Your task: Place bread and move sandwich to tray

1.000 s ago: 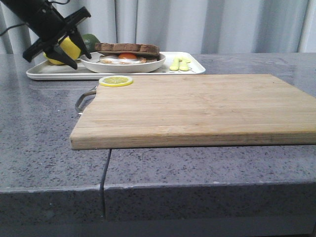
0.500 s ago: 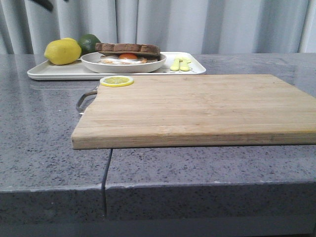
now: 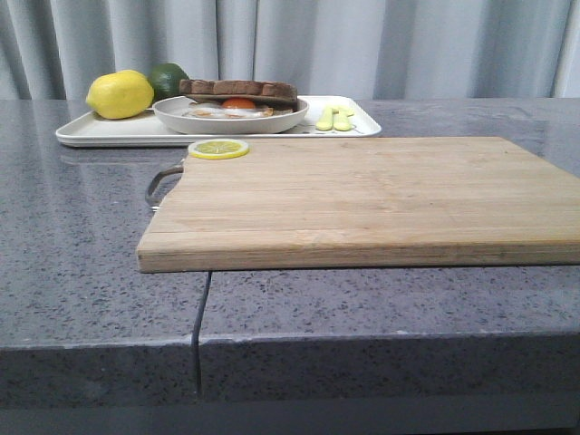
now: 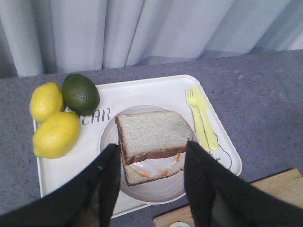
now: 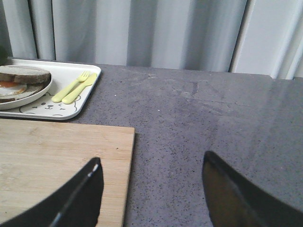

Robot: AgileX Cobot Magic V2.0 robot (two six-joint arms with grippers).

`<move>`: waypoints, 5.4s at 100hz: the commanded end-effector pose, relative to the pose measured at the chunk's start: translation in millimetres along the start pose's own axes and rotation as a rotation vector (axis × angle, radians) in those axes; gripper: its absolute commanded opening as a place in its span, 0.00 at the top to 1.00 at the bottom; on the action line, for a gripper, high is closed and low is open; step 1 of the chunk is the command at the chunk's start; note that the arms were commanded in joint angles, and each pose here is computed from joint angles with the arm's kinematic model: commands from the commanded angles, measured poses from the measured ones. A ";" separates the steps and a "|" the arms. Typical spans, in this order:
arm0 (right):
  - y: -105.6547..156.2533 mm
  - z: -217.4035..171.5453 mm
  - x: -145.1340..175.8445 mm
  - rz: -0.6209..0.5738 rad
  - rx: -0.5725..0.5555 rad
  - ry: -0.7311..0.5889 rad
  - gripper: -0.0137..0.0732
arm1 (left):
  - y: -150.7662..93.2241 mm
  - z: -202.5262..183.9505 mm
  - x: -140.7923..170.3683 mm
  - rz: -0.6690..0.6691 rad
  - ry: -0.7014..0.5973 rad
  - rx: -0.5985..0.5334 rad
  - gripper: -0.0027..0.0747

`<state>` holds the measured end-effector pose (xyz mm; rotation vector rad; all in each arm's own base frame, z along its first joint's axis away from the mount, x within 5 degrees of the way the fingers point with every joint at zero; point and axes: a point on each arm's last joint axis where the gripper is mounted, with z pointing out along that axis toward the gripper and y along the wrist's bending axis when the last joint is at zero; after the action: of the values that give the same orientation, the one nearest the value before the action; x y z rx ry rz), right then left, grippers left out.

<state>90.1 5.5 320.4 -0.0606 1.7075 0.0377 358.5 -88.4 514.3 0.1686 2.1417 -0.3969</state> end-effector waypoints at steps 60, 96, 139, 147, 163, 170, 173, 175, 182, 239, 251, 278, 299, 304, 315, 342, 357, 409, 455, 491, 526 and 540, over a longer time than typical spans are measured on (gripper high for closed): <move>-0.4 -2.0 -15.0 -0.007 0.004 -0.096 0.32 | -58.9 -91.8 66.2 0.218 -0.155 -0.093 0.58; -0.4 -2.1 -15.1 -0.007 0.004 -0.098 0.32 | -32.4 -132.7 158.7 0.246 -0.423 0.038 0.58; -0.4 -2.0 -14.8 -0.007 0.004 -0.094 0.32 | -0.1 -149.2 270.5 0.278 -0.571 0.118 0.59; -0.4 -2.0 -14.8 -0.007 0.004 -0.094 0.32 | 3.3 -146.0 283.8 0.279 -0.571 0.125 0.64; -0.4 -2.0 -14.8 -0.007 0.004 -0.094 0.42 | 6.7 -133.7 300.1 0.256 -0.519 0.133 0.82; -0.4 -2.0 -14.8 -0.007 0.004 -0.094 0.54 | 7.0 -131.0 303.2 0.236 -0.505 0.141 0.90; -0.4 -2.0 -14.8 -0.007 0.004 -0.094 0.59 | 7.0 -130.6 303.7 0.228 -0.502 0.145 0.93; -0.4 -2.0 -14.8 -0.007 0.004 -0.094 0.64 | 7.0 -130.6 303.7 0.228 -0.502 0.144 0.96; -0.4 -2.0 -14.8 -0.007 0.004 -0.094 0.79 | 6.9 -130.8 303.5 0.228 -0.505 0.146 0.99; -0.4 -2.0 -14.7 -0.006 0.004 -0.093 0.92 | 6.5 -131.2 302.8 0.228 -0.514 0.150 0.99; -0.4 -2.0 -14.7 -0.006 0.004 -0.093 0.92 | 6.5 -131.2 302.8 0.228 -0.514 0.150 0.99; -0.4 -2.0 -14.7 -0.006 0.004 -0.093 0.92 | 7.4 -130.2 305.4 0.241 -0.512 0.144 0.99; -0.4 -2.0 -14.7 -0.006 0.004 -0.093 0.92 | 22.2 -137.1 323.4 0.306 -0.557 0.028 0.99; -0.4 -2.0 -14.7 -0.006 0.004 -0.093 0.92 | 27.0 -138.1 330.6 0.293 -0.568 -0.007 0.99; -0.4 -2.0 -14.7 -0.006 0.004 -0.093 0.92 | 37.0 -142.2 347.0 0.299 -0.606 -0.107 0.99; -0.4 -2.0 -14.7 -0.006 0.004 -0.093 0.92 | 52.1 -136.4 393.1 0.295 -0.664 -0.259 0.99; -0.4 -2.0 -14.8 -0.006 0.004 -0.094 0.92 | 59.1 -124.3 406.1 0.276 -0.621 -0.314 0.99; -0.4 -2.0 -14.9 -0.006 0.004 -0.095 0.92 | 66.3 -104.2 424.9 0.276 -0.612 -0.315 0.99; -0.4 -2.0 -14.9 -0.006 0.004 -0.095 0.92 | 66.2 -104.2 425.0 0.268 -0.614 -0.312 0.99; -0.4 -2.0 -14.9 -0.006 0.004 -0.095 0.92 | 66.2 -104.2 425.0 0.268 -0.614 -0.312 0.99; -0.6 2.7 2.7 -0.057 0.010 -0.074 0.92 | 66.2 -104.2 425.0 0.268 -0.614 -0.312 0.99; 1.0 -1.9 29.6 -0.058 -0.004 -0.137 0.92 | 66.2 -104.2 425.0 0.268 -0.614 -0.312 0.99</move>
<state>88.9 5.1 289.7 -0.0912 1.7190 0.0072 55.9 -2.4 200.9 0.1435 1.6154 0.0576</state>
